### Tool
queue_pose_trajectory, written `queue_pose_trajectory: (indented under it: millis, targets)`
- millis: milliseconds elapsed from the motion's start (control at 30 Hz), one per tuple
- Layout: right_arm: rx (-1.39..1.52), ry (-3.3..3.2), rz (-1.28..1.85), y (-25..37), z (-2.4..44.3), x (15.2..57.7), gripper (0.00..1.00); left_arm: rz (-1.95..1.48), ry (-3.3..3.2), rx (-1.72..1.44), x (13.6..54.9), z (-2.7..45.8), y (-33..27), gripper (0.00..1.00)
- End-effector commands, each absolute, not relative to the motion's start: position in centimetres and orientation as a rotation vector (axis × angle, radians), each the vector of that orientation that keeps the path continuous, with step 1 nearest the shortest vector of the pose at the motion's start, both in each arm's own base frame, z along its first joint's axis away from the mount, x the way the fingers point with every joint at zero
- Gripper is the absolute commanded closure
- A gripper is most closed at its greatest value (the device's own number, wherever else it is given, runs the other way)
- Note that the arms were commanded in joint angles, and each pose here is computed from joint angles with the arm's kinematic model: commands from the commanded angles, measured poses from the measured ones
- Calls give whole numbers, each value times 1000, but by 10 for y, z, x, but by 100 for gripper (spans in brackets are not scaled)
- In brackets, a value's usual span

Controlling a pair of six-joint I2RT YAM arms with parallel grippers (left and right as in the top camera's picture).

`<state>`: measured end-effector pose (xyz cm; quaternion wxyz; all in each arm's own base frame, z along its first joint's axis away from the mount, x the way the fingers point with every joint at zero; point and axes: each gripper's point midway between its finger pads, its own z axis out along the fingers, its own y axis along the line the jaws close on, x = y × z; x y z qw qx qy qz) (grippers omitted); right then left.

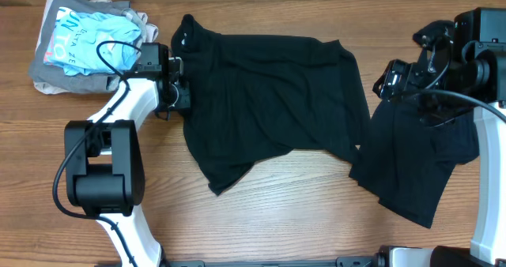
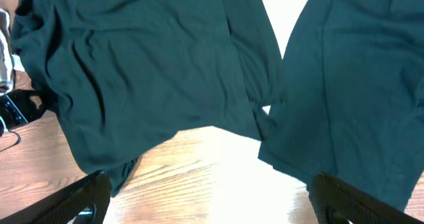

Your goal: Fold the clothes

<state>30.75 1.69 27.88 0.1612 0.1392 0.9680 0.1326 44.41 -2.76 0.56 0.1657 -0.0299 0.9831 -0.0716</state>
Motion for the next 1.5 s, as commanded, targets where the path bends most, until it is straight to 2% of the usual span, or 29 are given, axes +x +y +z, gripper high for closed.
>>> queue_pose_trajectory:
  millis: [0, 400, 433, 500, 533, 567, 633, 1100, 1467]
  targets:
    - [398, 2753, 383, 16, 279, 310, 0, -197, 2859, -96, 434, -11, -23, 96]
    - [399, 2757, 383, 16, 278, 309, 0, -155, 2770, -152, 437, 72, 3, 96]
    - [399, 2757, 383, 16, 278, 309, 0, -140, 2757, -160, 436, 80, 7, 92]
    - [399, 2757, 383, 16, 278, 309, 0, -108, 2744, -172, 432, 92, 13, 62]
    - [399, 2757, 383, 16, 278, 309, 0, -94, 2742, -174, 430, 96, 15, 52]
    - [399, 2757, 383, 16, 278, 309, 0, -84, 2739, -166, 428, 100, 16, 37]
    - [400, 2758, 383, 16, 278, 309, 0, -77, 2732, -167, 426, 106, 16, 31]
    - [404, 2771, 383, 16, 277, 306, 0, -81, 2616, -154, 402, 176, 14, 23]
    - [398, 2753, 383, 16, 279, 310, 0, -189, 2630, -128, 377, 194, -2, 22]
